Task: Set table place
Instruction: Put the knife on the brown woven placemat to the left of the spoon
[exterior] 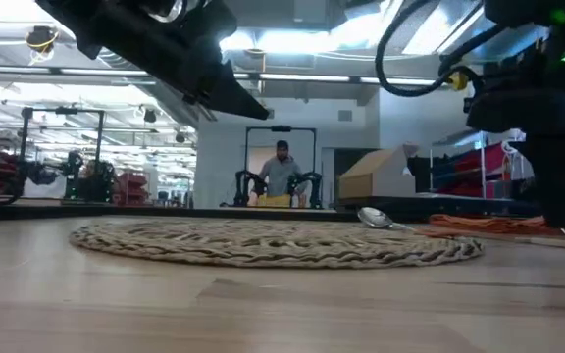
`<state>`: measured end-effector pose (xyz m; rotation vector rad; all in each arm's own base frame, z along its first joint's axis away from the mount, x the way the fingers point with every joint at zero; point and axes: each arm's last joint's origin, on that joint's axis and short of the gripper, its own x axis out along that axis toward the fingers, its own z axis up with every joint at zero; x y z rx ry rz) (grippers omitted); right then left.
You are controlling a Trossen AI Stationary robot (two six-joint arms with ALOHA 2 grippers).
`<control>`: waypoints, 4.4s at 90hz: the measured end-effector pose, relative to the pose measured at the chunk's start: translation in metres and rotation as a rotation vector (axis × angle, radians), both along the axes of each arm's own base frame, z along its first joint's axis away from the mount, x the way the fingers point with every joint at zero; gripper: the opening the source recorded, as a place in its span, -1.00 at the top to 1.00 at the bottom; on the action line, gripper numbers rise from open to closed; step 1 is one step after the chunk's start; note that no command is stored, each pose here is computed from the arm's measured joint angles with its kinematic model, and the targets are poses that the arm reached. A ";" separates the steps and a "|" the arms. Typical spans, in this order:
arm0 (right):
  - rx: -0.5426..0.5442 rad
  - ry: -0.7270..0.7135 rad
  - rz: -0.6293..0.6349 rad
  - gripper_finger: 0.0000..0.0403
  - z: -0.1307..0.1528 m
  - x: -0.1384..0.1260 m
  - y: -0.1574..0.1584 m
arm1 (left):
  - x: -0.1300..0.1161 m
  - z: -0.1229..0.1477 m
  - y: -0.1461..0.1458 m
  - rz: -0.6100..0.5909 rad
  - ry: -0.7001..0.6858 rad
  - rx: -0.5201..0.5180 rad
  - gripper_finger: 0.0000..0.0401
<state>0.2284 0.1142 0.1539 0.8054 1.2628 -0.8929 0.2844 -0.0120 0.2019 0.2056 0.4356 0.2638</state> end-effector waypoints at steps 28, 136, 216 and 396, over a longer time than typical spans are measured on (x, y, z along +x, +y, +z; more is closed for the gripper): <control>0.064 0.097 0.000 0.26 0.000 -0.006 0.000 | -0.001 -0.001 0.000 0.000 0.017 0.001 1.00; 0.070 0.098 0.017 0.98 -0.034 -0.026 0.017 | -0.002 -0.003 0.000 0.000 0.041 0.003 1.00; -0.065 -0.522 0.067 1.00 -0.001 0.015 0.061 | -0.001 -0.002 -0.002 -0.005 0.017 -0.005 1.00; -0.083 -0.810 0.102 0.56 -0.014 0.079 0.041 | -0.001 -0.002 -0.007 -0.027 0.029 0.011 1.00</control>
